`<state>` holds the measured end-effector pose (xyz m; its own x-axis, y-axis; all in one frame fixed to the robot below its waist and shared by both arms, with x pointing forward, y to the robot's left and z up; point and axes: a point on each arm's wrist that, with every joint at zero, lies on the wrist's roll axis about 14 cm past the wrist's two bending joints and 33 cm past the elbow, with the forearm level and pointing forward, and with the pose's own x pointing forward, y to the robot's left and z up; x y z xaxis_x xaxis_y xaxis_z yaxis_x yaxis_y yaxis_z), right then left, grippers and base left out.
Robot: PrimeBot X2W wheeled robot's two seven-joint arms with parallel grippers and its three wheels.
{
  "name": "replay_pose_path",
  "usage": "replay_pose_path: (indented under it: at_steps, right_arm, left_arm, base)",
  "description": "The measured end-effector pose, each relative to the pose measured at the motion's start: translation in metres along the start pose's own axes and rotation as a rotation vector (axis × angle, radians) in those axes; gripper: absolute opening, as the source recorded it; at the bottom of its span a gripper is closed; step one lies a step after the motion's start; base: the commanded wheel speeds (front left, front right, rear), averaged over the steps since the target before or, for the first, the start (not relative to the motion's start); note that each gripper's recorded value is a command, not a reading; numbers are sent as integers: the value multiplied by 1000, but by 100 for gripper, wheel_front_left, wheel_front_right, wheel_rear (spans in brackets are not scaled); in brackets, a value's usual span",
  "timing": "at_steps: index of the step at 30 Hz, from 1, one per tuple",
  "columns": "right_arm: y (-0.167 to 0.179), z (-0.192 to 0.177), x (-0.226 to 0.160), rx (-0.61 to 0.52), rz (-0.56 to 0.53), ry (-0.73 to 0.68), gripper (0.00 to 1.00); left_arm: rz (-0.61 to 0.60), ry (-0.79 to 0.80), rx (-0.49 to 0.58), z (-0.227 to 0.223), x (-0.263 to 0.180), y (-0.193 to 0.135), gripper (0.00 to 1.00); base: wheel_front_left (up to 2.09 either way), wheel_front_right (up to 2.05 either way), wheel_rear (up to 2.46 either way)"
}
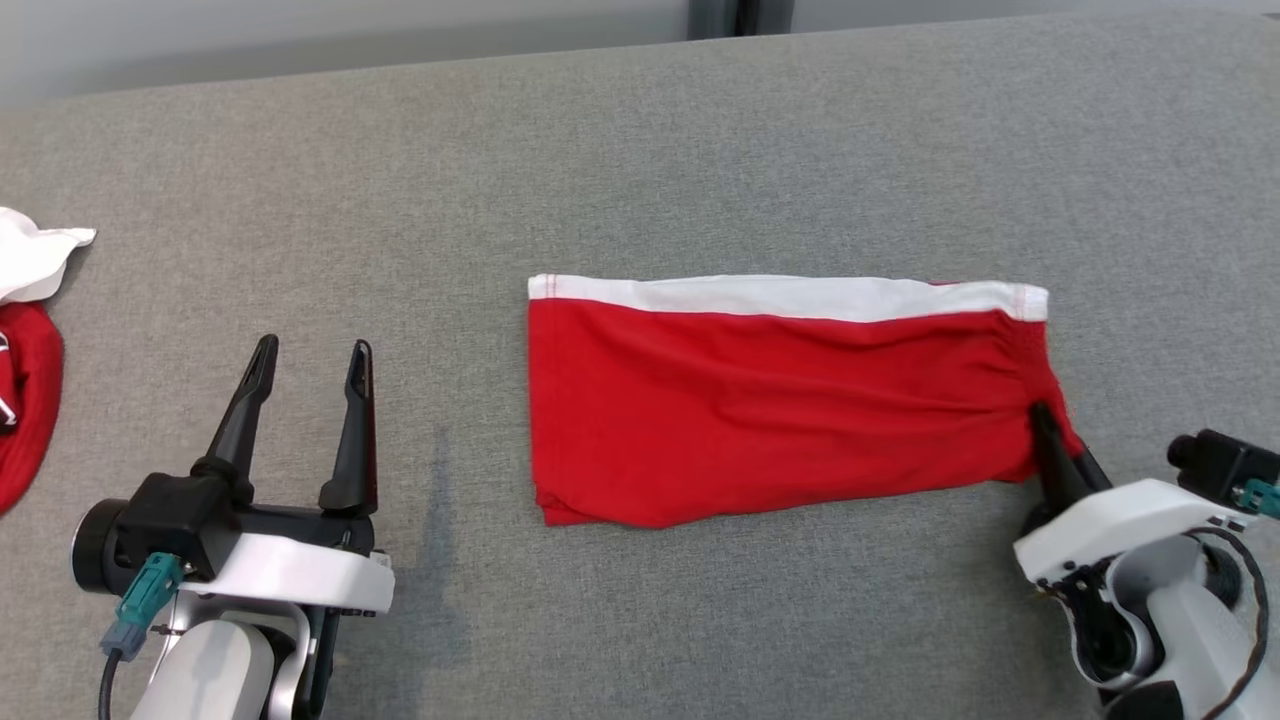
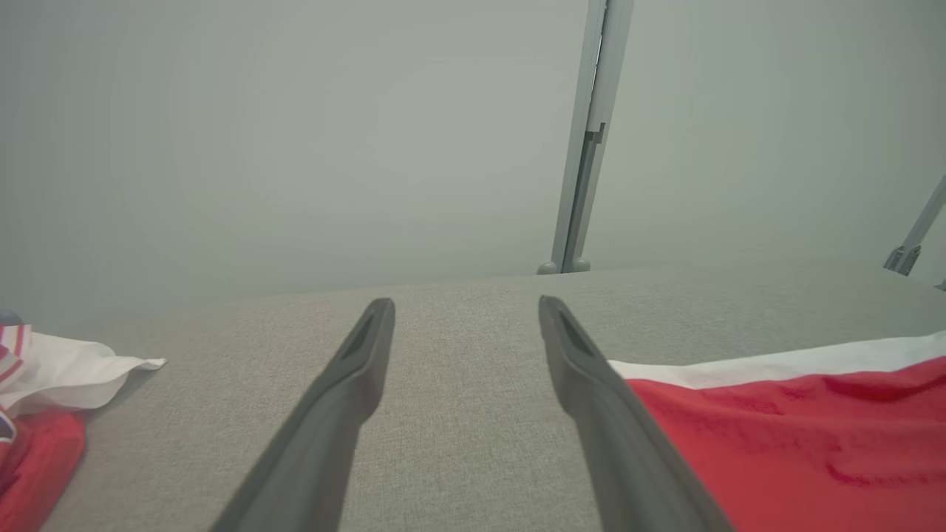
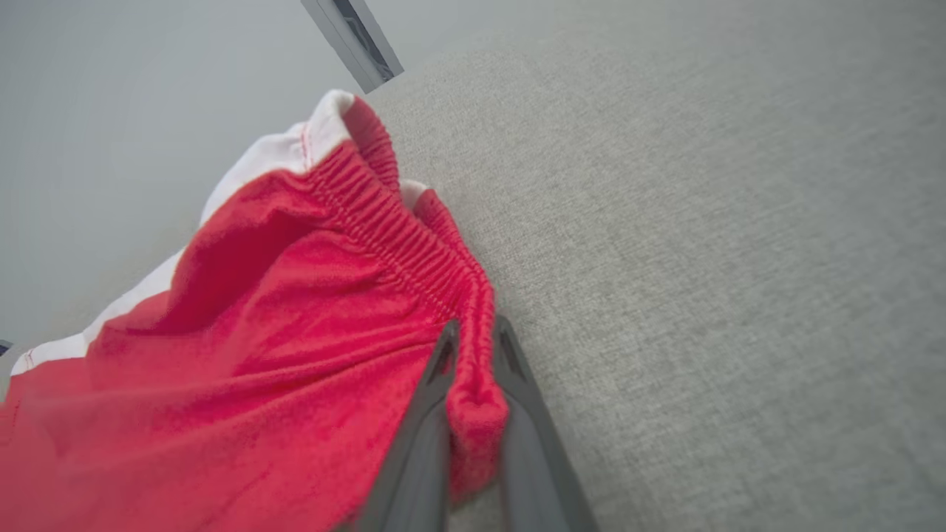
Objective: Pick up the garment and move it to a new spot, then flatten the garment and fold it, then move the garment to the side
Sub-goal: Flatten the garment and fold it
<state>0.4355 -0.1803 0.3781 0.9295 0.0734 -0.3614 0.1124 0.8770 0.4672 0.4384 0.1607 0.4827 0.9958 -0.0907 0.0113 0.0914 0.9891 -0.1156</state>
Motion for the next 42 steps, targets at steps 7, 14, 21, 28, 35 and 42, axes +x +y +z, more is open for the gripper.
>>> replay_pose_path:
  at_steps: [7,14,21,28,35,42]
  right_arm:
    - [87,33,4,46,251,-50,0]
    - [173,40,-9,-51,499,-50,0]
    - [227,7,-19,-200,642,15,0]
    - [255,-54,-27,-258,751,150,0]
    - [267,-74,-18,-250,792,180,0]
    - [270,-87,-12,-265,807,213,100]
  left_arm:
    - [-17,-1,-1,1,-1,-6,100]
    - [-5,-7,-9,5,-7,-4,100]
    - [22,-2,-13,6,-15,4,100]
    - [52,11,-16,3,-22,14,100]
    - [73,31,-21,-4,-26,20,100]
    - [72,39,-19,-8,-24,21,100]
  base:
    - [0,0,0]
    - [0,0,0]
    - [0,0,0]
    - [0,0,0]
    - [0,0,0]
    - [0,0,0]
